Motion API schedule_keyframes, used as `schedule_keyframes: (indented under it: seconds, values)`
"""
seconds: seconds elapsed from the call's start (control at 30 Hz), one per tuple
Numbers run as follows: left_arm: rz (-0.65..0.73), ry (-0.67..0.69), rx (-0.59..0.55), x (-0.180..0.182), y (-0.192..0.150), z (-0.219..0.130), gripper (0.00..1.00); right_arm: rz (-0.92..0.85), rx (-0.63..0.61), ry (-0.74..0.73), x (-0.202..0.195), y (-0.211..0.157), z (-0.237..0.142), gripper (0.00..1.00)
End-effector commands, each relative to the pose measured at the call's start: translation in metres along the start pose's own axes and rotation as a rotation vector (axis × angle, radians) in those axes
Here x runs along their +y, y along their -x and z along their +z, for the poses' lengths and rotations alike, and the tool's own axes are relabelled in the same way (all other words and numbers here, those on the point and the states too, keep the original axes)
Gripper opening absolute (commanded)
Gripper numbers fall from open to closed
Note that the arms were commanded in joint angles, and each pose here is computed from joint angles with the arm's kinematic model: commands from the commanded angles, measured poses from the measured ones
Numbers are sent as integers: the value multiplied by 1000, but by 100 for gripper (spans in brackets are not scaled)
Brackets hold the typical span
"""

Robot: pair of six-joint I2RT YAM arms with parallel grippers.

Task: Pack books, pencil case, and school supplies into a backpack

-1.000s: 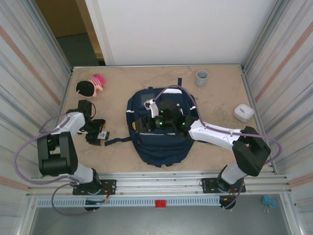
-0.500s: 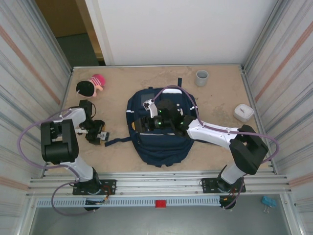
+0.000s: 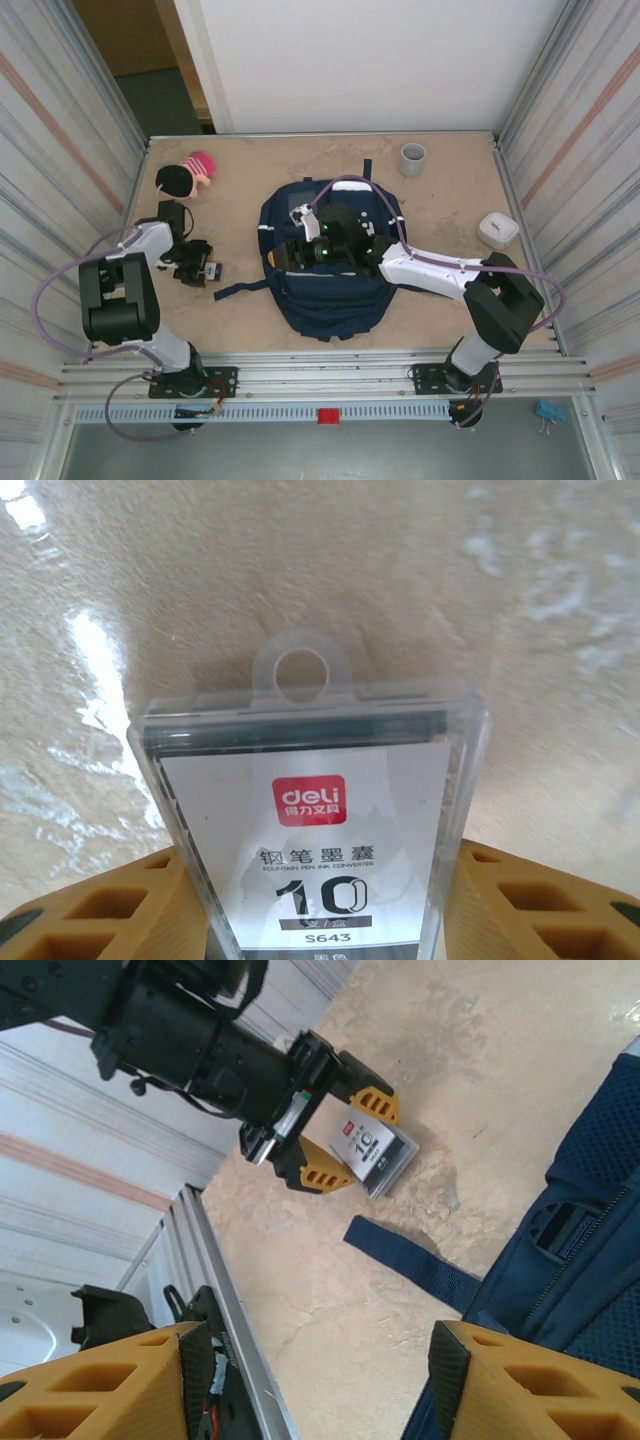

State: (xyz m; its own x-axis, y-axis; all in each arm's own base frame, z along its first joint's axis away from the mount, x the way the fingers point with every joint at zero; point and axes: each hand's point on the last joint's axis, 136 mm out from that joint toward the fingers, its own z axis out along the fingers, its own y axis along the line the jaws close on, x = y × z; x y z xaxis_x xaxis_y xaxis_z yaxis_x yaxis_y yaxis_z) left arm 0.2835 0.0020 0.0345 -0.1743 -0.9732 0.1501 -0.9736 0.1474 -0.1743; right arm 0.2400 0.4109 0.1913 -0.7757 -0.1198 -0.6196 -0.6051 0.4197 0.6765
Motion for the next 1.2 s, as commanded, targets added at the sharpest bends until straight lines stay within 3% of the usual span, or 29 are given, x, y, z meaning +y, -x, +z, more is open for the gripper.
schedule_keyframes:
  seconds: [0.0, 0.4, 0.63, 0.9, 1.07, 1.17]
  values:
    - [2, -51, 17, 1, -8, -15, 49, -16, -26, 54, 15, 13, 4, 61]
    - [33, -233, 84, 0, -53, -67, 46, 186, -9, 282, 14, 4, 71, 55]
    - [59, -282, 122, 3, -80, -79, 46, 228, -26, 308, 3, -1, 102, 53]
    - [76, -293, 155, 1, -94, -76, 47, 236, -27, 320, 4, -4, 114, 51]
    - [99, -311, 171, -7, -102, -77, 47, 240, -23, 326, 5, -5, 117, 44]
    - [108, -315, 180, -9, -107, -78, 47, 237, -30, 326, 6, -4, 115, 30]
